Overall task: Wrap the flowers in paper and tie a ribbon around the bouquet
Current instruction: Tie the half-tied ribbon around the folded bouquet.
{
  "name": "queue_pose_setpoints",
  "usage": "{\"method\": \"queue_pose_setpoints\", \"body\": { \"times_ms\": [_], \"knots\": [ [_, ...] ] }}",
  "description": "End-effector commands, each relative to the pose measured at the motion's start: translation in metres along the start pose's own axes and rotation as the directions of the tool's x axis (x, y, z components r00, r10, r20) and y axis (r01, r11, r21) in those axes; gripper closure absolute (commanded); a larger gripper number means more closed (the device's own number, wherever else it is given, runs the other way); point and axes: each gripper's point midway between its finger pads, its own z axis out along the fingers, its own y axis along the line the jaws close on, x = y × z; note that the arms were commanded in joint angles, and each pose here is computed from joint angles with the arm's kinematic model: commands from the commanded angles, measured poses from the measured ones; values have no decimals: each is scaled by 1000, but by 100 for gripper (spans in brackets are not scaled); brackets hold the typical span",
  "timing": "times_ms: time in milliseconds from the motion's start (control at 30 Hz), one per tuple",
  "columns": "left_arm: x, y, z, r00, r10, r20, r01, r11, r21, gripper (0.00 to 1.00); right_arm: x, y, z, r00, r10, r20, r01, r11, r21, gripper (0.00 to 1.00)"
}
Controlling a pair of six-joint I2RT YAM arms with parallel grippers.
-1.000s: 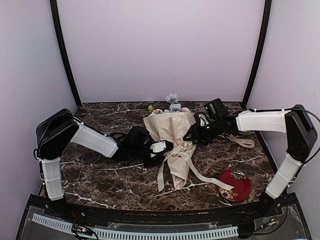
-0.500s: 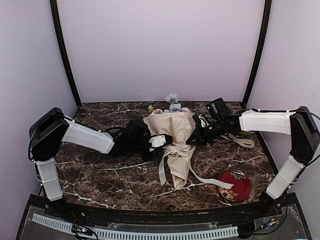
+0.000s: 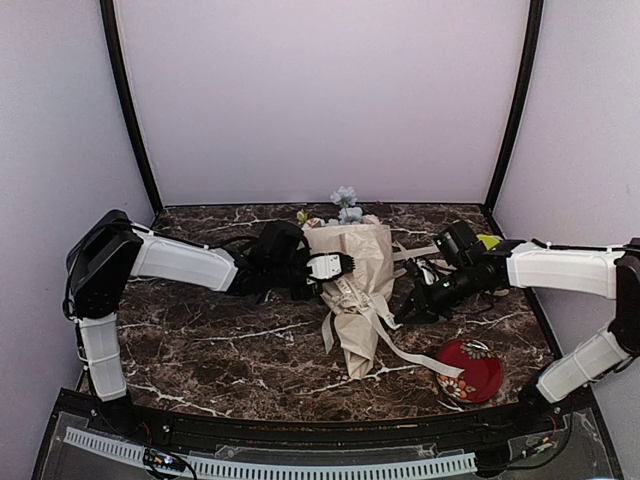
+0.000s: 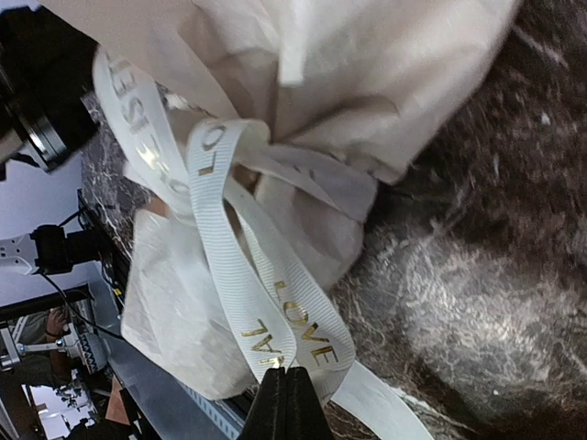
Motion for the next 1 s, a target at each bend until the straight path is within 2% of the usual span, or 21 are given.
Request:
{"method": "queue_pose_setpoints", "body": {
  "times_ms": [0, 167, 533, 700, 867, 933, 967],
  "knots": [
    [21, 15, 13, 998, 32, -63, -33, 999, -11, 100, 36, -25, 5, 997, 50, -61, -47, 998, 46, 100],
    [40, 19, 23, 994, 35, -106, -34, 999, 4, 100, 61, -48, 8, 992, 90, -88, -81, 992, 101, 100],
    [64, 10, 38, 983, -17, -185, 28, 998, 54, 100, 72, -66, 10, 992, 95, -88, -81, 985, 152, 100],
    [55, 15, 35, 985, -60, -161, 68, 997, 46, 100, 62, -62, 8, 995, 65, -79, -52, 986, 159, 100],
    [28, 34, 23, 993, -96, -64, 96, 995, -12, 100, 51, -53, 5, 997, 42, -60, -33, 989, 147, 100],
    [16, 45, 18, 995, -101, -15, 100, 994, -46, 95, 46, -50, 4, 998, 32, -47, -25, 989, 143, 100],
    [12, 48, 17, 995, -102, 0, 102, 993, -52, 90, 44, -48, 3, 999, 25, -40, -20, 990, 139, 100]
  ]
}}
